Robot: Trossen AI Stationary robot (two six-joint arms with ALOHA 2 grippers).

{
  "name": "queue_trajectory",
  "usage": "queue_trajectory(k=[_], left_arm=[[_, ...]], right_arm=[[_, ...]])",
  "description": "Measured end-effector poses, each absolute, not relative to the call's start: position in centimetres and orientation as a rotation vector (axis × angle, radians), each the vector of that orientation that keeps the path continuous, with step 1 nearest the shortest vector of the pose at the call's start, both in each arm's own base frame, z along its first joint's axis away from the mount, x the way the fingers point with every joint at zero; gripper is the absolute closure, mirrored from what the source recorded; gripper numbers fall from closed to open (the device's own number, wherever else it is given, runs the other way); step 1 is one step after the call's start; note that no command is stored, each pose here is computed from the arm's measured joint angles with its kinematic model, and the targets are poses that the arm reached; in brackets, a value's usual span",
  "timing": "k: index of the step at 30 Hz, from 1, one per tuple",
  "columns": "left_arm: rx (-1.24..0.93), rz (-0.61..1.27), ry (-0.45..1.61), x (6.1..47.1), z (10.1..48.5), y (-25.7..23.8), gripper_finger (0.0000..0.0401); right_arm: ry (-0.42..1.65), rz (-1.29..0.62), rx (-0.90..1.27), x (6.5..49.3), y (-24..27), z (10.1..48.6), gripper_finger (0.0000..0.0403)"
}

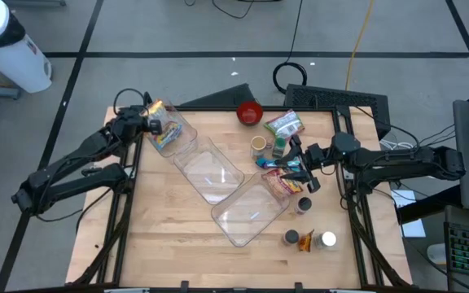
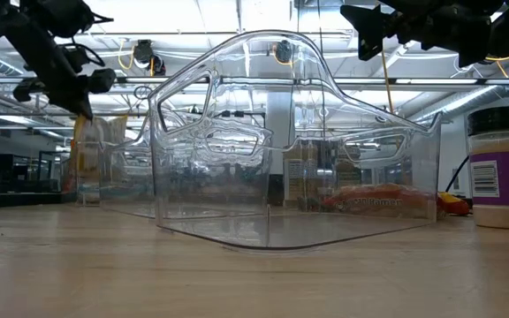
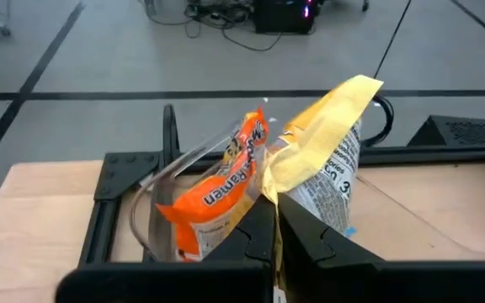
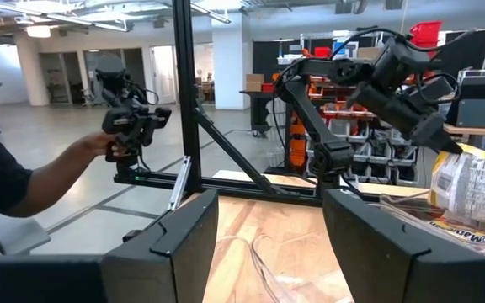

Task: Pick & Place Food Item
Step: Put the yellow noodle pack into the top transparent bin

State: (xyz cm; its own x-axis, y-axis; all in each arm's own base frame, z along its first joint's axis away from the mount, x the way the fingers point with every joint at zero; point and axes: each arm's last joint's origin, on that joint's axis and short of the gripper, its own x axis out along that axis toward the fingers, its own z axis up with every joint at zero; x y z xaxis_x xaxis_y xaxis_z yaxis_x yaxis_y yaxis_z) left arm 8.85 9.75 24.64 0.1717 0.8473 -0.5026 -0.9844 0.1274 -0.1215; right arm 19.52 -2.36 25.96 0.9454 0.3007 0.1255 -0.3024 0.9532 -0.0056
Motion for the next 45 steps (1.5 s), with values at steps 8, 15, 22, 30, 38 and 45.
queue_trajectory(k=[8, 15, 22, 30, 38, 45], left_arm=[[-0.52, 1.391, 0.417, 8.6, 22.7, 9.5, 0.0398], [-0.471, 1.57, 0.482, 7.6, 21.8, 9.2, 0.0391], [-0.439, 1.561, 0.478, 7.8, 21.9, 9.3, 0.0382], [-0.426, 1.519, 0.445, 8.1, 22.3, 9.6, 0.0275], [-0.365, 1.455, 0.398, 8.7, 23.0, 10.0, 0.0207], [-0.326, 1.319, 0.308, 9.5, 24.7, 10.3, 0.0194]], right_arm=[[-0.126, 0.307, 0.011, 19.5, -2.4, 26.0, 0.0199], [-0.126, 0.307, 0.011, 19.5, -2.4, 26.0, 0.02], [-0.126, 0.307, 0.011, 19.5, -2.4, 26.0, 0.0202], [-0.126, 0.307, 0.011, 19.5, -2.4, 26.0, 0.0204], [-0.126, 0.307, 0.011, 19.5, -2.4, 26.0, 0.0204], [-0.125, 0.307, 0.016, 19.5, -2.4, 26.0, 0.0206]])
